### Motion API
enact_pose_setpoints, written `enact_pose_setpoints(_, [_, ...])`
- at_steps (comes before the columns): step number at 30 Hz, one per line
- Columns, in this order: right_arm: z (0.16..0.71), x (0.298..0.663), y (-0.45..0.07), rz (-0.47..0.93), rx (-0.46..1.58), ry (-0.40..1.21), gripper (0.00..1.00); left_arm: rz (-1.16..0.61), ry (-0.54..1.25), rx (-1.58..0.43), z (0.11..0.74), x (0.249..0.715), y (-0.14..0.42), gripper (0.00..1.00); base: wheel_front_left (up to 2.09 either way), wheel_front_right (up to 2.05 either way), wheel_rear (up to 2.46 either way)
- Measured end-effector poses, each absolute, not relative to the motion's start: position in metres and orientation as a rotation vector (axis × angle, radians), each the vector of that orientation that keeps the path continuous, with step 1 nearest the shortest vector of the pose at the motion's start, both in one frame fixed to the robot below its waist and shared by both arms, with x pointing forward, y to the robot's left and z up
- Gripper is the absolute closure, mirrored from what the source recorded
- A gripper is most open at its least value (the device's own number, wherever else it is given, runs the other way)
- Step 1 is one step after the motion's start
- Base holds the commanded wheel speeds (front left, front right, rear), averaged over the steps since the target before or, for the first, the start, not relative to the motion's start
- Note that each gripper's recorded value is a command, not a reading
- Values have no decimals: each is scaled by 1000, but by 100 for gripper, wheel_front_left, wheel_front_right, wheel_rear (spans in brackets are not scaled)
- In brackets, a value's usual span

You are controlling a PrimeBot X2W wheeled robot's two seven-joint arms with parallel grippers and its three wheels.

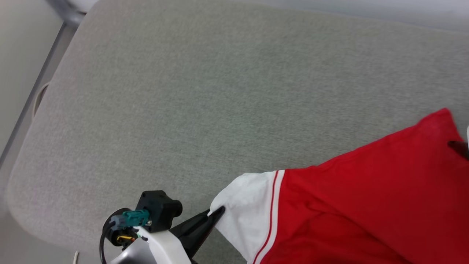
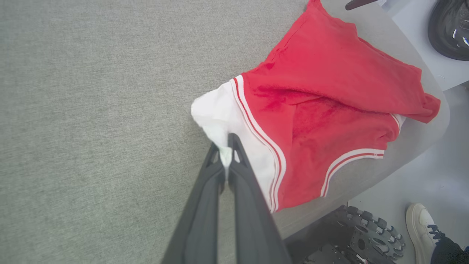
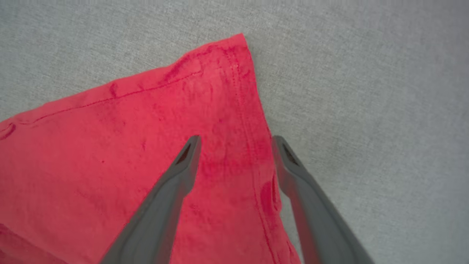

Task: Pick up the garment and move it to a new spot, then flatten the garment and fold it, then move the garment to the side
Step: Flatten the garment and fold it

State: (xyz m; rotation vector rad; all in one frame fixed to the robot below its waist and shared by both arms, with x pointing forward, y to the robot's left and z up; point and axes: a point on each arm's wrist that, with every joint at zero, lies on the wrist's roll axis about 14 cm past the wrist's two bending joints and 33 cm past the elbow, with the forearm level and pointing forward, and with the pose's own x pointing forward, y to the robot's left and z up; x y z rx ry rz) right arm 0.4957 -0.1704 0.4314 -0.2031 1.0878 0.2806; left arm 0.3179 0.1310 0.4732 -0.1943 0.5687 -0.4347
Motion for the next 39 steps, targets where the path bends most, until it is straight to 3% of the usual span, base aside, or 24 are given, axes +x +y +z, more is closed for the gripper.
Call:
enact_pose_setpoints(9, [388, 533, -153, 286, -216, 1146, 0, -372, 608, -217, 460, 319, 141, 100, 0, 0, 0])
enact_pose_setpoints(20, [359, 538, -150, 284, -225, 1202, 0, -344, 625, -217, 454, 321, 146, 100, 0, 0, 0])
enact_pose_setpoints(21, [358, 538, -150, 283, -222, 1205, 4, -343, 625, -216, 454, 321, 146, 100, 0, 0, 0])
enact_pose_setpoints(22, [357, 538, -150, 284, -218, 1205, 55, -343, 625, -215, 454, 321, 146, 100, 0, 0, 0])
enact_pose_setpoints(23, [357, 538, -150, 284, -217, 1203, 100, -343, 625, -216, 454, 321, 146, 100, 0, 0, 0])
enact_pose_setpoints(39, [391, 548, -142, 306, -174, 965, 100, -342, 513, -195, 479, 329, 149, 100, 0, 0, 0])
